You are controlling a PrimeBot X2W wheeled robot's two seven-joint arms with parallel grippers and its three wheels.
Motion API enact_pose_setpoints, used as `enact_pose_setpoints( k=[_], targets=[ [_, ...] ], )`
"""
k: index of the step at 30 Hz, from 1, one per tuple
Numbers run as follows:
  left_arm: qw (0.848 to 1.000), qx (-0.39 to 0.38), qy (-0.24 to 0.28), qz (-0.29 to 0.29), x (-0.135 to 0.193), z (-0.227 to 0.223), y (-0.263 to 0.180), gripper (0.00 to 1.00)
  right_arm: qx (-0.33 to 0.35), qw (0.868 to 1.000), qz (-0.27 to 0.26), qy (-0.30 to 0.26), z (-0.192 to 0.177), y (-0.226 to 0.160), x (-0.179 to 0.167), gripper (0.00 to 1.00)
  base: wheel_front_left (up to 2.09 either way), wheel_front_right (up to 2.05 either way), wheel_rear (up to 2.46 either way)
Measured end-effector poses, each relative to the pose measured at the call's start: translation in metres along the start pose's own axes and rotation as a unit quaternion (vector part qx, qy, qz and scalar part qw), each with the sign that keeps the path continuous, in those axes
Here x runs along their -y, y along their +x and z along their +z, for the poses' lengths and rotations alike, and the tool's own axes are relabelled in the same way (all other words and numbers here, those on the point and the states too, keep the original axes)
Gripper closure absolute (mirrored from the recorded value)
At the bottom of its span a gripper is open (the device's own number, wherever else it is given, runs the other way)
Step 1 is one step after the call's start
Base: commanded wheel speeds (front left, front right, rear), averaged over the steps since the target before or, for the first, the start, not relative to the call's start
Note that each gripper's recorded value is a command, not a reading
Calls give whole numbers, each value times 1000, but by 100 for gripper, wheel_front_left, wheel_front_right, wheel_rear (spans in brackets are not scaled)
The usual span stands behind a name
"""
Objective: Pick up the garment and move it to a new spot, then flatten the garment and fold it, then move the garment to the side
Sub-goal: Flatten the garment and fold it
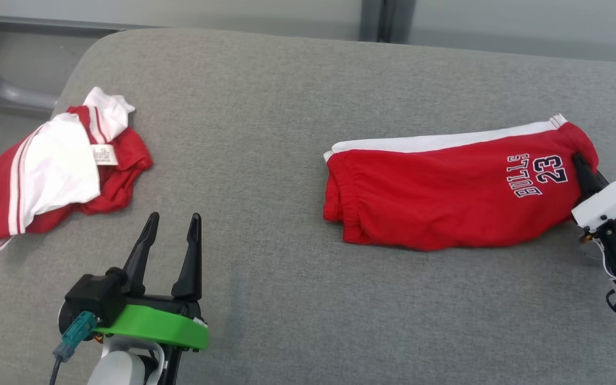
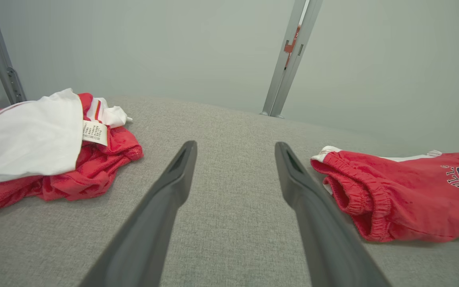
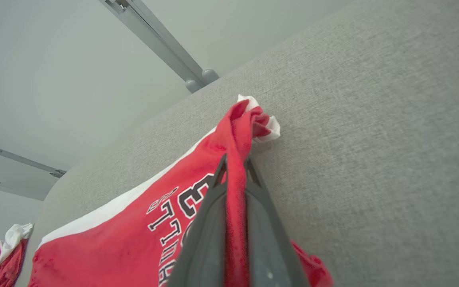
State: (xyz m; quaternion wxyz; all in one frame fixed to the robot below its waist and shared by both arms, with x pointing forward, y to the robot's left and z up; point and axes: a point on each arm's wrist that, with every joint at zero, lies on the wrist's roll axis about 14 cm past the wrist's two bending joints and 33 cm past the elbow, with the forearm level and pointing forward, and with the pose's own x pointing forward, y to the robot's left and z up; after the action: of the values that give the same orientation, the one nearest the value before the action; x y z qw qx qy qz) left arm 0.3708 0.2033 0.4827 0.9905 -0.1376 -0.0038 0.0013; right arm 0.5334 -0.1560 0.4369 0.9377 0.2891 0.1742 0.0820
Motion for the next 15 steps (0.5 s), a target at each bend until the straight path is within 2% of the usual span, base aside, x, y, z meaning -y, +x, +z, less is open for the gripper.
enact_pose_setpoints(
  k=[4,8,12,15],
  targets=[
    [1000,10,8,-16,12,3,7,0,21,999,-33,-1,12,-28,30,100,0,0,0],
    [999,14,7,-29,23,4,11,0,55,997,-49,-6,33,-48,44,100,0,0,0],
    [999,14,6,-46,36,2,12,0,80,995,-47,-32,52,-62,45,100,0,0,0],
    [998,17,5,-52,41,4,11,0,90,993,-30,-65,63,-65,33,100,0,0,0]
  ],
)
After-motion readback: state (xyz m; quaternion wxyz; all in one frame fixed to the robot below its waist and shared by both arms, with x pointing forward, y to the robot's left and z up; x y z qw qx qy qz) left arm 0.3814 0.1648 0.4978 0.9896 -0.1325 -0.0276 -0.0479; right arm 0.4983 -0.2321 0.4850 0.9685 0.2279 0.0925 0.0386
